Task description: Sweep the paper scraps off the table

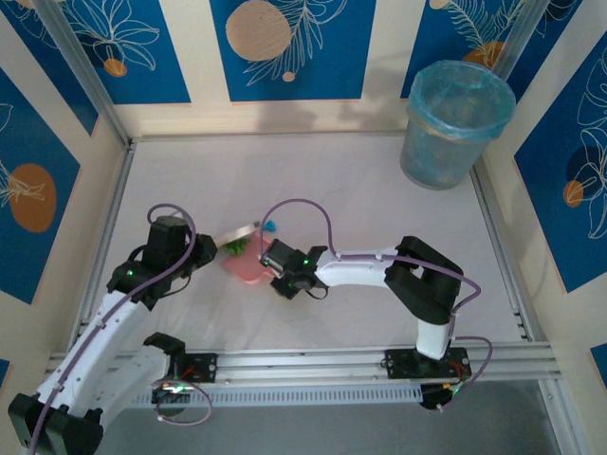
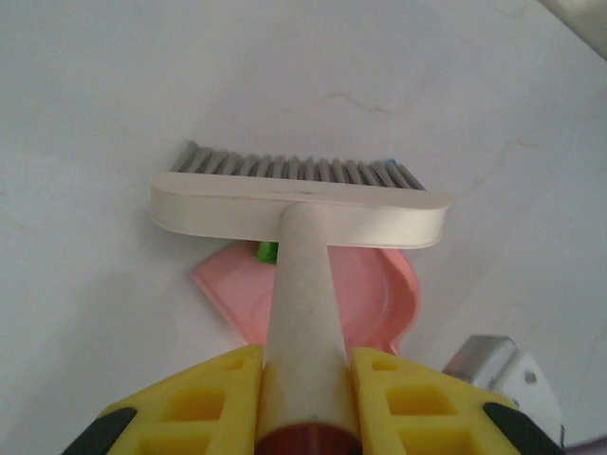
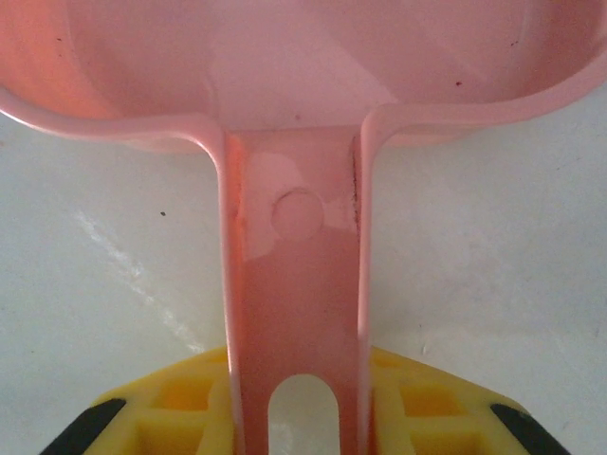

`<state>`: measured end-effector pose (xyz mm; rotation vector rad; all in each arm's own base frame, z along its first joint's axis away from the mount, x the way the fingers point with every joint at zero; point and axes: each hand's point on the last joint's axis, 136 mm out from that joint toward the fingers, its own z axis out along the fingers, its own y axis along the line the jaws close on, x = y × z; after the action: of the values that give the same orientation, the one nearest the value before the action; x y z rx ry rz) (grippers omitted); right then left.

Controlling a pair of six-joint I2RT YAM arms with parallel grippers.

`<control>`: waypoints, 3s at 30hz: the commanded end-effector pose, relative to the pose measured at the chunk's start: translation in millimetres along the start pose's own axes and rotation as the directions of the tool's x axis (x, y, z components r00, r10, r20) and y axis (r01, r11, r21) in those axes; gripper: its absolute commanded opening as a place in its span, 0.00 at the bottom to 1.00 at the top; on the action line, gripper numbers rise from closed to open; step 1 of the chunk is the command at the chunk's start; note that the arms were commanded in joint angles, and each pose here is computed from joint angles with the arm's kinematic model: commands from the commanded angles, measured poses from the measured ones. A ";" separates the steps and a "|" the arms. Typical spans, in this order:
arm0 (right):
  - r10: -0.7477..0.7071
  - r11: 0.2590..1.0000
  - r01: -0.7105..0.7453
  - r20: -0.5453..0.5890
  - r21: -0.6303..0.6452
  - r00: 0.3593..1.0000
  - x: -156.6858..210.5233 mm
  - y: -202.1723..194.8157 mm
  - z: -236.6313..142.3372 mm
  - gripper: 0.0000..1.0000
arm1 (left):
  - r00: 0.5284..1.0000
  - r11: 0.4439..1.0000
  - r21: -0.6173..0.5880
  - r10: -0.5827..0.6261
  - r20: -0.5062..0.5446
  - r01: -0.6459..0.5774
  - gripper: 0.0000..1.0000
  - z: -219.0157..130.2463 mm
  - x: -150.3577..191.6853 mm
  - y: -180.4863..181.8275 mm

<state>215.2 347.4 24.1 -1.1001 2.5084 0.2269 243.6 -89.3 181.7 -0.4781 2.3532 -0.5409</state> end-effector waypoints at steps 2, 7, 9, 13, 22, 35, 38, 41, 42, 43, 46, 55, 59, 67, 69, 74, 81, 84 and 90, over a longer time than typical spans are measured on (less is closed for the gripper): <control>0.024 0.999 -0.022 -0.064 0.038 0.998 13.8 -9.4 6.2 0.00 | 0.998 0.990 0.138 0.011 -0.067 -0.002 0.02 -12.0 12.7 -20.9; 0.031 0.999 -0.029 -0.055 0.041 0.998 12.5 -11.0 5.2 0.00 | 0.990 0.968 0.251 0.026 -0.141 0.011 0.04 -18.5 25.5 -40.7; 0.034 0.999 -0.031 -0.052 0.042 0.998 12.3 -12.0 5.4 0.00 | 0.986 0.959 0.283 0.032 -0.163 0.015 0.04 -19.3 28.7 -46.6; 0.035 0.998 -0.034 -0.039 0.044 0.999 10.9 -12.6 4.1 0.00 | 0.986 0.950 0.313 0.047 -0.162 0.006 0.04 -25.7 26.8 -53.8; 0.017 1.000 -0.019 0.123 0.014 0.992 -5.1 -7.8 -26.2 0.00 | 0.992 0.976 0.206 0.042 0.119 -0.066 0.04 -59.5 -16.1 -33.6; 0.095 0.994 -0.107 0.269 0.033 0.958 -13.0 -35.9 -60.6 0.00 | 0.912 0.981 0.195 -0.088 0.401 0.009 0.00 -70.2 -56.7 -16.2; 0.129 0.988 -0.150 0.339 0.035 0.932 -14.8 -48.9 -79.1 0.00 | 0.913 0.978 0.206 -0.119 0.390 0.039 0.00 -52.7 -51.6 -11.9; 0.198 0.971 -0.234 0.397 0.045 0.896 -11.3 -73.3 -97.4 0.00 | 0.925 0.973 0.220 -0.146 0.351 0.070 0.00 -23.8 -38.0 -5.3; 0.228 0.962 -0.269 0.411 0.044 0.883 -9.3 -82.3 -102.3 0.00 | 0.929 0.973 0.222 -0.143 0.340 0.068 0.00 -15.3 -34.4 -4.2; 0.267 0.948 -0.314 0.426 0.044 0.864 -6.1 -93.5 -107.5 0.00 | 0.936 0.974 0.219 -0.133 0.326 0.062 0.00 -5.8 -29.5 -2.2; 0.350 0.902 -0.427 0.483 0.057 0.803 4.4 -123.7 -124.1 0.00 | 0.947 0.976 0.218 -0.094 0.308 0.025 0.00 11.8 -21.2 -1.0; 0.527 0.753 -0.658 0.580 0.020 0.621 30.7 -171.8 -169.4 0.00 | 0.948 0.982 0.189 -0.083 0.308 0.025 0.00 31.0 -11.2 12.6; 0.600 0.677 -0.736 0.569 0.014 0.562 24.5 -184.7 -206.1 0.00 | 0.949 0.980 0.191 -0.117 0.294 0.062 0.00 35.1 -6.2 17.5; 0.674 0.543 -0.839 0.573 0.044 0.466 -22.8 -251.6 -292.5 0.00 | 0.951 0.972 0.222 -0.138 0.277 0.076 0.00 35.5 -3.8 13.2; 0.717 0.499 -0.866 0.577 -0.032 0.391 -34.6 -272.0 -309.2 0.00 | 0.952 0.970 0.229 -0.140 0.273 0.077 0.00 35.2 -3.2 12.1; 0.856 0.313 -0.878 0.507 -0.362 0.096 -58.0 -329.0 -341.2 0.00 | 0.953 0.966 0.248 -0.147 0.265 0.080 0.00 31.2 -3.0 8.2; 0.930 0.068 -0.751 0.314 -0.657 -0.191 -83.5 -403.8 -372.6 0.00 | 0.943 0.961 0.266 -0.151 0.296 0.071 0.00 17.4 -7.7 6.3; 0.944 -0.035 -0.650 0.190 -0.759 -0.272 -92.1 -433.1 -377.7 0.00 | 0.942 0.961 0.268 -0.149 0.299 0.067 0.00 14.9 -8.4 5.4; 0.961 -0.127 -0.497 0.017 -0.858 -0.275 -118.9 -462.1 -386.5 0.00 | 0.944 0.960 0.272 -0.148 0.293 0.066 0.00 14.9 -8.3 3.9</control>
<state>514.8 -21.7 380.4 1.1390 1.7800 1.3405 256.4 -84.3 156.1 -0.5398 1.9751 -0.7228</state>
